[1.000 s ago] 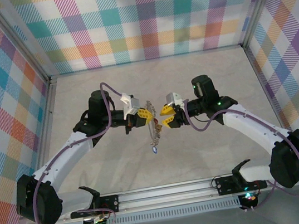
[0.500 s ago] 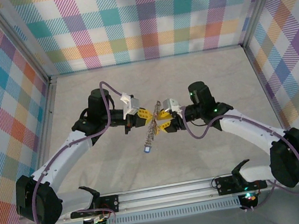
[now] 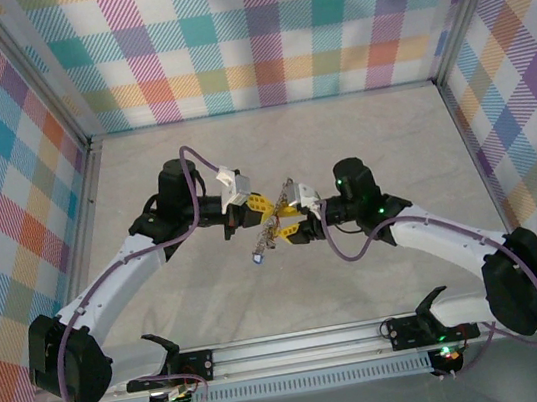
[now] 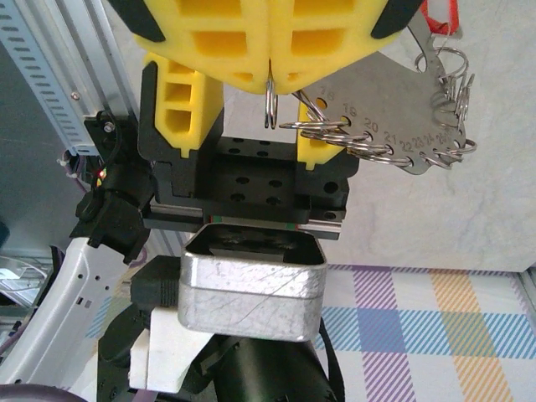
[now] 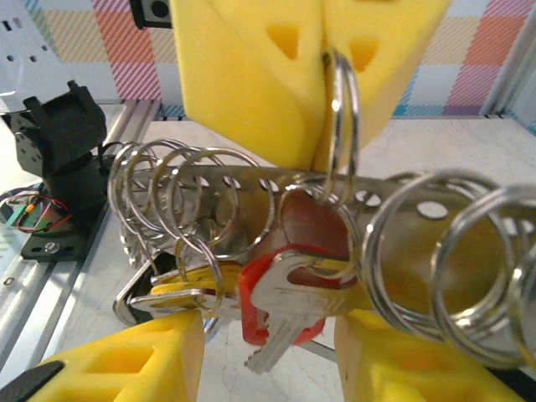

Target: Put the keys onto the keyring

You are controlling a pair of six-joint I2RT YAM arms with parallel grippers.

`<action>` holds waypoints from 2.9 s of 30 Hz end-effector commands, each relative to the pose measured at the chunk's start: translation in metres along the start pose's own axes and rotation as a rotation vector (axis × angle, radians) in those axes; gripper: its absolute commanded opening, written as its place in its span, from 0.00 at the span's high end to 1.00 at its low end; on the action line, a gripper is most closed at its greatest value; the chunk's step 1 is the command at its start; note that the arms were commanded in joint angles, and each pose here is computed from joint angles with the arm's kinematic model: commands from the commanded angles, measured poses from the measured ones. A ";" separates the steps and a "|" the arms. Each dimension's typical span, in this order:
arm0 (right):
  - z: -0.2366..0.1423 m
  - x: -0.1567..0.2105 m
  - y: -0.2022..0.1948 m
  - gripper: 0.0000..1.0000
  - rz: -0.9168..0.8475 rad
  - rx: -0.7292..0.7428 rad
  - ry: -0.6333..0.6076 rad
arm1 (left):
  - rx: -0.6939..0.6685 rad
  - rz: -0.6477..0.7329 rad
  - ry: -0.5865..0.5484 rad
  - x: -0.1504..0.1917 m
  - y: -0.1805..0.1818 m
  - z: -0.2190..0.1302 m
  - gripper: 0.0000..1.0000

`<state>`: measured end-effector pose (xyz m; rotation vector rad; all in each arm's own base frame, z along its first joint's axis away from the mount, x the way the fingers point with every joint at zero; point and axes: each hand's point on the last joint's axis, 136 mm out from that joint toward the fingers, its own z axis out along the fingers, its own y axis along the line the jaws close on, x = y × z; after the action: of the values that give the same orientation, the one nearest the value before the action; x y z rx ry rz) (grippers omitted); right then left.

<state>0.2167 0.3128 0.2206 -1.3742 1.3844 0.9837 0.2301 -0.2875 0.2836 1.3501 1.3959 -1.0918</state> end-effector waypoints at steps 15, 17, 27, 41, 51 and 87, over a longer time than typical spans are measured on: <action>-0.008 -0.012 -0.025 0.82 -0.063 0.253 -0.043 | -0.042 0.061 -0.036 -0.019 0.004 -0.005 1.00; -0.011 -0.013 -0.025 0.84 -0.079 0.267 -0.048 | -0.051 0.057 -0.034 -0.018 0.006 -0.005 1.00; -0.012 -0.008 -0.022 0.77 -0.100 0.283 -0.030 | -0.086 0.041 -0.033 -0.015 0.013 -0.005 1.00; -0.010 -0.011 -0.020 0.73 -0.090 0.283 -0.052 | -0.093 0.048 -0.041 -0.017 0.011 -0.007 1.00; -0.005 -0.016 -0.021 0.56 -0.071 0.311 -0.088 | -0.113 0.047 -0.043 -0.018 0.013 -0.008 1.00; -0.013 -0.024 -0.026 0.97 -0.166 0.426 0.025 | -0.131 0.030 0.000 -0.003 0.017 -0.010 1.00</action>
<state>0.2446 0.3023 0.2310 -1.1238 1.4294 0.5342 0.2523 -0.2811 0.2769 1.2514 1.4841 -0.9696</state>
